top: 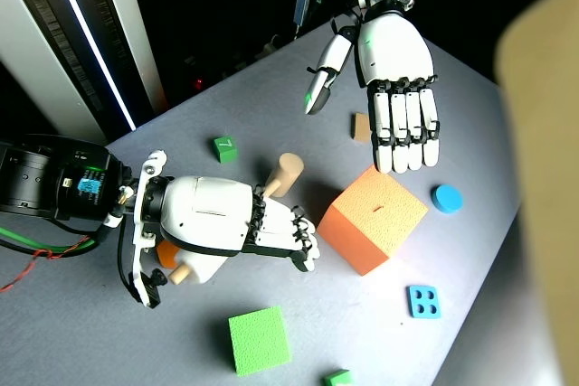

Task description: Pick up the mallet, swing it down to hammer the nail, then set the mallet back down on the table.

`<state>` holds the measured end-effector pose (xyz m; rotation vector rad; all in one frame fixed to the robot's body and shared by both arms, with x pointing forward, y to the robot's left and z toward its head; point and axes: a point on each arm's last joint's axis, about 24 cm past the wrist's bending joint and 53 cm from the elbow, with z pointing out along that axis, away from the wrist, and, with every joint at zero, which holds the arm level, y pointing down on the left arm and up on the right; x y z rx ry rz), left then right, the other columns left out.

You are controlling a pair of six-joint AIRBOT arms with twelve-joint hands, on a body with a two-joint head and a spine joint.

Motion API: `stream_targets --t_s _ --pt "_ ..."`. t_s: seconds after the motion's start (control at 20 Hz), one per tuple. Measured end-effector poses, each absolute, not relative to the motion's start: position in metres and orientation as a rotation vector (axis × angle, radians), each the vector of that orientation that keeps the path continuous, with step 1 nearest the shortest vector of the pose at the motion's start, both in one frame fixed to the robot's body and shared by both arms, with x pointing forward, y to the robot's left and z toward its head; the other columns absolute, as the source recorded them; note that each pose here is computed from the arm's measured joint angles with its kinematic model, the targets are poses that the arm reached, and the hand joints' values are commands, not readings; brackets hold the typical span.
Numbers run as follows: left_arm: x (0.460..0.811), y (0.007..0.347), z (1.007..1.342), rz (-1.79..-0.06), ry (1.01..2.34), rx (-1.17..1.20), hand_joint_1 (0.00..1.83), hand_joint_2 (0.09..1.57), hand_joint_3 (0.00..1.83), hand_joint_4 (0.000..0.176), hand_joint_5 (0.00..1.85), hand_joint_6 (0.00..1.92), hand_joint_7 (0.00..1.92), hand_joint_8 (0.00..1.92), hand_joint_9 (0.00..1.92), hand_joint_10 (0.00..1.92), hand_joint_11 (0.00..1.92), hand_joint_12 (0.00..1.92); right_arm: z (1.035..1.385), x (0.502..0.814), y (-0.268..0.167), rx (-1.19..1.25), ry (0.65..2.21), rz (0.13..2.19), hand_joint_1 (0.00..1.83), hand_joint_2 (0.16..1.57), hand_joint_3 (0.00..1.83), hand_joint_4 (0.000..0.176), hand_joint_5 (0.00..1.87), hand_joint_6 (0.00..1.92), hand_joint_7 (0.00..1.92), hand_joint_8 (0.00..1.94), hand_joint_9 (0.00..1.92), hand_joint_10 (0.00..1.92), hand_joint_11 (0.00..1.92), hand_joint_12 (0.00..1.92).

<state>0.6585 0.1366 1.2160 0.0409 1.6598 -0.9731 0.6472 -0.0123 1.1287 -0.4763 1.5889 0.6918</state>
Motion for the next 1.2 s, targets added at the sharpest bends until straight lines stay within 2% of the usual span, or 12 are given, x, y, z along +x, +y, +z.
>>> stream_targets --t_s 0.3,0.45,0.5,0.55,0.6,0.7,0.85,0.95,1.05,1.1,1.15,1.2 --pt "0.659 0.137 1.216 -0.975 1.661 0.038 0.0 1.14 0.0 0.0 0.11 0.0 0.14 0.0 0.12 0.0 0.0 0.23 1.143 0.651 -0.009 -0.458 1.554 0.704 0.66 1.13 0.0 0.0 0.27 0.0 0.25 0.0 0.22 0.0 0.0 0.63" --pt "0.659 0.136 1.217 -0.978 1.658 0.037 0.0 1.14 0.0 0.0 0.11 0.0 0.13 0.0 0.12 0.0 0.01 0.24 1.144 0.649 -0.017 -0.454 1.576 0.704 0.8 1.11 0.0 0.0 0.11 0.0 0.09 0.0 0.07 0.0 0.0 0.27" --pt "0.659 0.136 1.217 -0.977 1.658 0.037 0.0 1.15 0.0 0.0 0.11 0.0 0.14 0.0 0.12 0.0 0.0 0.24 1.147 0.648 -0.023 -0.435 1.586 0.714 0.93 1.05 0.0 0.0 0.05 0.0 0.01 0.0 0.01 0.0 0.0 0.13" --pt "0.659 0.136 1.217 -0.977 1.659 0.037 0.0 1.15 0.0 0.0 0.11 0.0 0.14 0.0 0.12 0.0 0.0 0.24 1.15 0.646 -0.027 -0.431 1.594 0.715 0.93 1.05 0.0 0.0 0.05 0.0 0.01 0.0 0.01 0.0 0.0 0.13" --pt "0.659 0.136 1.217 -0.977 1.659 0.037 0.0 1.15 0.0 0.0 0.08 0.0 0.11 0.0 0.1 0.0 0.0 0.21 1.158 0.642 -0.03 -0.422 1.593 0.725 1.01 1.01 0.0 0.0 0.02 0.0 0.0 0.0 0.0 0.0 0.0 0.04" --pt "0.659 0.136 1.217 -0.978 1.658 0.037 0.0 1.15 0.0 0.0 0.09 0.0 0.11 0.0 0.09 0.0 0.0 0.19 1.174 0.63 -0.033 -0.406 1.589 0.762 1.07 0.91 0.0 0.0 0.0 0.0 0.0 0.0 0.0 0.0 0.0 0.0" --pt "0.659 0.138 1.217 -0.979 1.659 0.03 0.0 1.15 0.0 0.0 0.1 0.01 0.14 0.01 0.12 0.01 0.0 0.19 1.201 0.621 -0.046 -0.322 1.628 0.826 1.05 0.91 0.0 0.0 0.04 0.02 0.01 0.0 0.0 0.0 0.03 0.02" --pt "0.66 0.14 1.219 -0.977 1.656 0.026 0.0 1.15 0.0 0.0 0.12 0.0 0.15 0.0 0.14 0.0 0.01 0.22 1.215 0.62 -0.062 -0.263 1.645 0.833 1.01 0.89 0.0 0.0 0.11 0.01 0.07 0.02 0.06 0.01 0.0 0.25" --pt "0.657 0.139 1.223 -0.985 1.649 0.025 0.0 1.16 0.0 0.0 0.13 0.0 0.16 0.0 0.14 0.0 0.01 0.23 1.218 0.615 -0.077 -0.209 1.686 0.839 1.0 0.88 0.0 0.0 0.15 0.01 0.1 0.02 0.08 0.01 0.0 0.31" --pt "0.657 0.138 1.224 -0.985 1.646 0.031 0.0 1.19 0.0 0.0 0.33 0.0 0.44 0.01 0.4 0.02 0.1 0.36 1.216 0.611 -0.082 -0.193 1.721 0.843 0.96 0.92 0.01 0.0 0.28 0.05 0.3 0.06 0.25 0.07 0.0 0.66" --pt "0.657 0.138 1.227 -0.986 1.642 0.034 0.0 1.22 0.0 0.0 0.47 0.01 0.61 0.03 0.57 0.05 0.2 0.46 1.215 0.607 -0.084 -0.182 1.75 0.853 0.94 0.93 0.01 0.0 0.38 0.09 0.43 0.14 0.41 0.19 0.0 1.04" --pt "0.657 0.138 1.23 -0.985 1.639 0.041 0.0 1.22 0.0 0.0 0.47 0.01 0.61 0.03 0.57 0.05 0.2 0.46 1.215 0.605 -0.087 -0.165 1.771 0.863 0.94 0.93 0.01 0.0 0.38 0.09 0.43 0.14 0.41 0.19 0.0 1.04"
